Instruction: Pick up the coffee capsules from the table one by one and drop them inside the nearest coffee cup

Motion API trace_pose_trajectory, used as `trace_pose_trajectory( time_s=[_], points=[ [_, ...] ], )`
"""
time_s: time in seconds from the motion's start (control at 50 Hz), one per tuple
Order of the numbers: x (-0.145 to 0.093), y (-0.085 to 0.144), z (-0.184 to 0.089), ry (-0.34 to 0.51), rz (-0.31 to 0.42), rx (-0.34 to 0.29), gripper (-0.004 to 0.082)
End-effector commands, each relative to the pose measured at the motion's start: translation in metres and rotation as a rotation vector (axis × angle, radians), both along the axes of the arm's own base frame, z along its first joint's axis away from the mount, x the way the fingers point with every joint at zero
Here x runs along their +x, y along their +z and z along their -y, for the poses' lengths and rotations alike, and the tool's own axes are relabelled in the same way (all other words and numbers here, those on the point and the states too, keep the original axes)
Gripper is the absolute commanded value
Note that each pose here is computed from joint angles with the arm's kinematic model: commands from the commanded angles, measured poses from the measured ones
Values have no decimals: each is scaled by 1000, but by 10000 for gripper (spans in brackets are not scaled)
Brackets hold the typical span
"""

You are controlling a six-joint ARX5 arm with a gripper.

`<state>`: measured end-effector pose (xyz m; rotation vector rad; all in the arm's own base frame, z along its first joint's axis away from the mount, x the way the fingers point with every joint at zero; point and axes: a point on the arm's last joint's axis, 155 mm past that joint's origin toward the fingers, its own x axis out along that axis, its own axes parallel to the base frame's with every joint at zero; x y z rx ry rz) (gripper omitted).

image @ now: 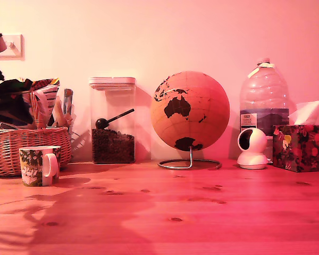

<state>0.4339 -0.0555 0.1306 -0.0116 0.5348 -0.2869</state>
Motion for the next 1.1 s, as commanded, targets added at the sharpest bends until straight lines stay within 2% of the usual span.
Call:
trace_pose_trajectory(
  time_s=[0.0, 0.32, 0.78, 1.08],
  points=[
    [-6, -6, -1, -1, -10, 4, 145],
    [-6, -7, -7, 27, -29, 23, 145],
    [10, 14, -11, 56, -70, 49, 145],
    [29, 4, -8, 49, -191, 55, 145]
  ],
)
